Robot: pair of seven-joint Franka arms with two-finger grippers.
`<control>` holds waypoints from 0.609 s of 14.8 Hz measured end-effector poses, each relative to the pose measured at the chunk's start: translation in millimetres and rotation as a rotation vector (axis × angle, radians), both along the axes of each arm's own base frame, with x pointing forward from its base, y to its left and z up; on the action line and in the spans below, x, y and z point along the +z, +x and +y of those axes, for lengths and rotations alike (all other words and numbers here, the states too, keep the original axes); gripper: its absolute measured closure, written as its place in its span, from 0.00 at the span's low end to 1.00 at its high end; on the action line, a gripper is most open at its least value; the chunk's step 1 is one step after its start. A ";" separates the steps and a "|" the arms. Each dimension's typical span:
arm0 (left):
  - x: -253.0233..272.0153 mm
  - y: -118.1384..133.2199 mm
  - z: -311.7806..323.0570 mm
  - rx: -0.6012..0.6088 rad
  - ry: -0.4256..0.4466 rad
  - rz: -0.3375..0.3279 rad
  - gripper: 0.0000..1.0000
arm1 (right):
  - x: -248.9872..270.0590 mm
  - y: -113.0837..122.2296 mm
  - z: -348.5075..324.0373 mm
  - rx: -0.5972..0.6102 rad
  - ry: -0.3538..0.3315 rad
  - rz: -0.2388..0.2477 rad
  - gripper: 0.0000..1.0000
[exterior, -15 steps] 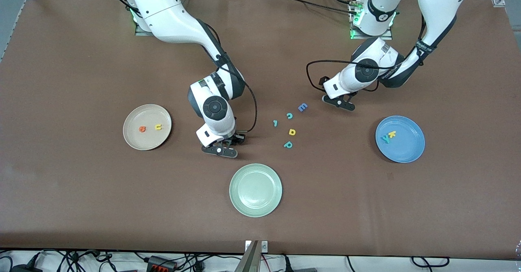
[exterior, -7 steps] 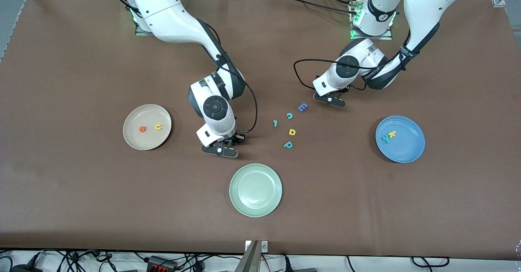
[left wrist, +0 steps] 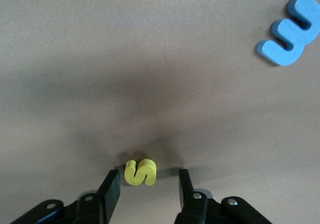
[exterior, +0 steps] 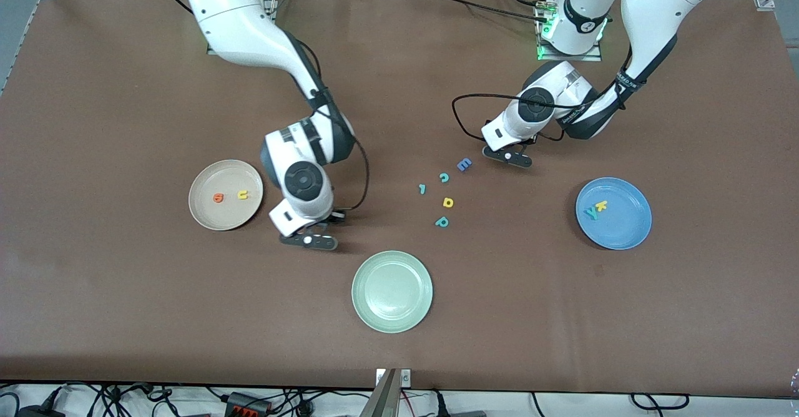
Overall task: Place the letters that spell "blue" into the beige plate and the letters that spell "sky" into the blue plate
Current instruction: 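Carry the green p over the white plate with the right gripper, then release the green p while the left gripper carries the s to blue plate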
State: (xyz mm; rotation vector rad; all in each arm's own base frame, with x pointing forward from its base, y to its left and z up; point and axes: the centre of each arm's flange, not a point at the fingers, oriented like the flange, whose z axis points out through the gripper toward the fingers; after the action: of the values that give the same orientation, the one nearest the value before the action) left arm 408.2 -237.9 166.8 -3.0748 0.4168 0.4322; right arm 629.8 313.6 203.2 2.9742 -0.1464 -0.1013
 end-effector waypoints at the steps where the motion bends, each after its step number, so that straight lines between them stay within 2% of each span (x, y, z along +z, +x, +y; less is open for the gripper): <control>1: 0.3 0.6 0.0 0.001 0.000 -0.001 0.48 | 3.3 1.0 -19.6 0.003 -0.003 0.026 0.64; 8: -2.0 2.3 3.0 0.009 -0.002 0.000 0.58 | 35.5 -26.2 -162.3 0.086 0.054 0.167 0.64; 9: -1.7 3.1 4.1 0.011 0.000 -0.002 0.63 | 35.0 -32.6 -177.7 0.087 0.062 0.184 0.64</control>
State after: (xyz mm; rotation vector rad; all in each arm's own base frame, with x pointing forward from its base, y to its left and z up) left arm 411.3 -233.8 165.1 -3.0785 0.4002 0.4296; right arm 597.3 135.9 238.3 3.0069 0.0092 -0.3736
